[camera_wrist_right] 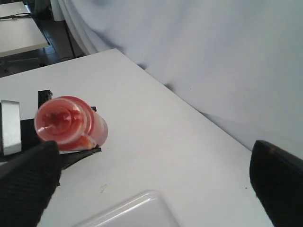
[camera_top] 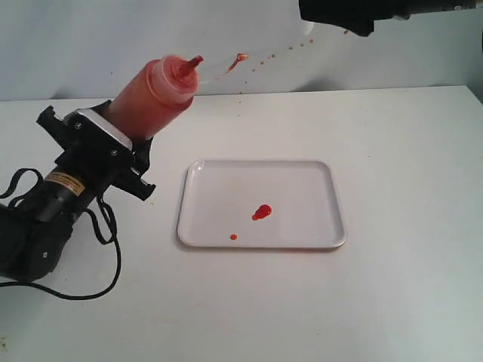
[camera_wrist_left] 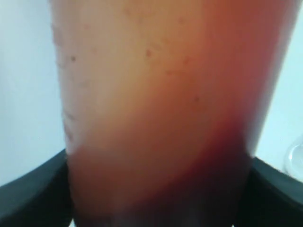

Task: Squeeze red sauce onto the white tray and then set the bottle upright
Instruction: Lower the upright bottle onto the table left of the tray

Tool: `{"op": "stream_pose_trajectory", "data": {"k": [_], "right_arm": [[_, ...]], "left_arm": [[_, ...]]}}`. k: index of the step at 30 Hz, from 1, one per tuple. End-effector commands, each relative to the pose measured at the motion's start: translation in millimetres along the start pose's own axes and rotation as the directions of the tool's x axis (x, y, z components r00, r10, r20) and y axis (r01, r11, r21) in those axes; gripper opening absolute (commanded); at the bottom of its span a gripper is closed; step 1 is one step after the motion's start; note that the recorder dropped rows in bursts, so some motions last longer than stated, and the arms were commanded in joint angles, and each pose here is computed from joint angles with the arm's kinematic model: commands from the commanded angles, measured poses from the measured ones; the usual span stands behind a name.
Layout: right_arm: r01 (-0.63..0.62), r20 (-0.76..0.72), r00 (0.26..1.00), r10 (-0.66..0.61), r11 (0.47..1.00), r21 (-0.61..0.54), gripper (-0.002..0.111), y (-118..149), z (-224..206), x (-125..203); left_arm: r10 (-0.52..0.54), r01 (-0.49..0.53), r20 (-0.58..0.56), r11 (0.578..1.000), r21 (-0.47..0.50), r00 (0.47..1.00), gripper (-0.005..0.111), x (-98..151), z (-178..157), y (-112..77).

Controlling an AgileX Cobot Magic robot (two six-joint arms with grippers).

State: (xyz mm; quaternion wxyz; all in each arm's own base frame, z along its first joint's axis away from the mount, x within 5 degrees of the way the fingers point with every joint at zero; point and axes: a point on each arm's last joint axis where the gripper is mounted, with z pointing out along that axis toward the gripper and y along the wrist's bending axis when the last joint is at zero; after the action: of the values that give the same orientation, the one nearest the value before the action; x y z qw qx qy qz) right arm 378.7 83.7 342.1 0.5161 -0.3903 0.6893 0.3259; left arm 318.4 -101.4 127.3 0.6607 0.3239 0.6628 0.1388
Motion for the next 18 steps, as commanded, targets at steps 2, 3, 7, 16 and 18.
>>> {"op": "stream_pose_trajectory", "data": {"k": [2, 3, 7, 16, 18], "right_arm": [[0.007, -0.023, 1.0, -0.007, 1.0, 0.009, 0.105, 0.9, 5.9, 14.8], [0.006, -0.029, 1.0, -0.006, 1.0, 0.003, 0.105, 0.9, 8.5, 18.1], [-0.04, -0.066, 0.997, 0.037, 0.999, -0.034, 0.105, -3.9, 25.9, 40.3], [-0.209, -0.163, 0.97, 0.181, 0.962, -0.176, 0.105, -14.8, 63.3, 106.0], [-0.245, -0.175, 0.963, 0.207, 0.941, -0.233, 0.105, -13.1, 67.3, 116.5]], "left_arm": [[-0.264, 0.263, 0.04, 0.964, 0.025, 0.964, 0.0, 7.6, -6.1, 11.9], [-0.312, 0.31, 0.042, 0.95, 0.036, 0.949, 0.0, 10.2, -6.2, 15.2], [-0.424, 0.419, 0.046, 0.903, 0.096, 0.905, 0.0, 21.0, -7.3, 28.6], [-0.598, 0.573, -0.036, 0.747, 0.336, 0.801, 0.0, 44.3, -23.0, 47.5], [-0.609, 0.585, -0.058, 0.726, 0.362, 0.791, 0.0, 49.9, -27.4, 52.0]]}}
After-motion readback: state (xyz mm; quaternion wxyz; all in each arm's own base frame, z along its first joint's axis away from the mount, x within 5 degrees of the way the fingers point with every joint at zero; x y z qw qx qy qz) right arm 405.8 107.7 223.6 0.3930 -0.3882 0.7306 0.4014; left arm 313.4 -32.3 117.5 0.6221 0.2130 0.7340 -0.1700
